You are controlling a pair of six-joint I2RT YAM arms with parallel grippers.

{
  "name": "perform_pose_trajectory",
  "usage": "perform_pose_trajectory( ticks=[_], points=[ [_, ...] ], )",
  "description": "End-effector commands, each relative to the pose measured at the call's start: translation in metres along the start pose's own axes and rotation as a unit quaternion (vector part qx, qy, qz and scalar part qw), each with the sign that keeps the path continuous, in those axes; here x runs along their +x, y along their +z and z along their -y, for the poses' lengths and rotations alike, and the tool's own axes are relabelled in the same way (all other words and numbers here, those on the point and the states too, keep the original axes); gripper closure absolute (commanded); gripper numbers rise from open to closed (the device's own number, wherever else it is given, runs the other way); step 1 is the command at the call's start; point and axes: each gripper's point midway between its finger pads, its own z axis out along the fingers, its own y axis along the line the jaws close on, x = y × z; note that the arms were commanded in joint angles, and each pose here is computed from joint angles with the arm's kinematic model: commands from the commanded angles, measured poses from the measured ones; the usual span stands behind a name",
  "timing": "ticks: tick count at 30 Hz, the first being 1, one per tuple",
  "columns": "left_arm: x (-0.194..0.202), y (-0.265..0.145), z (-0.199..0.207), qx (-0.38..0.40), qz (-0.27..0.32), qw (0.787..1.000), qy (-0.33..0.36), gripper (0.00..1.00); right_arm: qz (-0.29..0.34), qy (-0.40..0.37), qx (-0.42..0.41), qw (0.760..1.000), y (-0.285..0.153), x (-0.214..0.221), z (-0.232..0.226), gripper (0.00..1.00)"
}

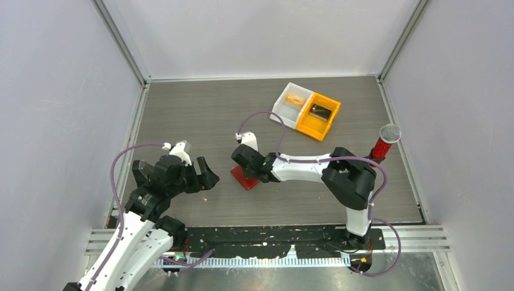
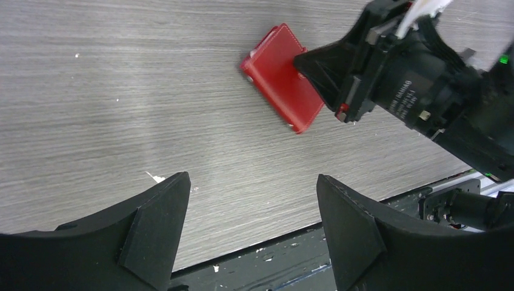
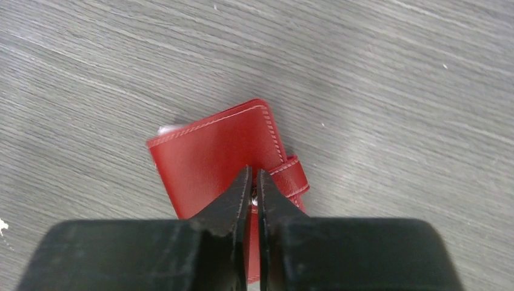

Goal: Take the credit cards out of the card holder
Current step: Open the card holder at the center of the board.

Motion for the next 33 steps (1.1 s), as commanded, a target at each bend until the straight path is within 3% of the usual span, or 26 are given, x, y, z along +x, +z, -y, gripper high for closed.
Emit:
perform_pose_trajectory(
  ticks=[1, 9, 13, 24, 29, 33],
  points=[
    [-0.001, 0.003, 0.005, 0.007, 0.001, 0.999, -0.031, 0.21, 0.022, -0.001, -0.007, 1.0, -0.018, -0.004, 0.012, 0.94],
    [-0.006, 0.017, 0.01, -0.003, -0.025, 0.999, -0.042, 0.26, 0.05, 0.058, -0.106, 0.991, -0.056, -0.021, 0.001, 0.95],
    [-0.008, 0.032, 0.025, 0.03, -0.038, 0.998, -0.05, 0.28, 0.065, 0.104, -0.145, 0.982, -0.073, -0.033, 0.007, 0.95],
    [-0.001, 0.076, 0.069, 0.164, -0.086, 0.982, -0.04, 0.17, 0.08, 0.179, -0.178, 0.964, -0.088, -0.059, 0.01, 0.95],
    [0.002, 0.095, 0.074, 0.18, -0.098, 0.978, -0.039, 0.17, 0.083, 0.184, -0.188, 0.961, -0.094, -0.067, 0.007, 0.95],
    [0.005, 0.106, 0.08, 0.198, -0.115, 0.972, -0.046, 0.24, 0.088, 0.187, -0.187, 0.96, -0.1, -0.071, 0.012, 0.95]
  ],
)
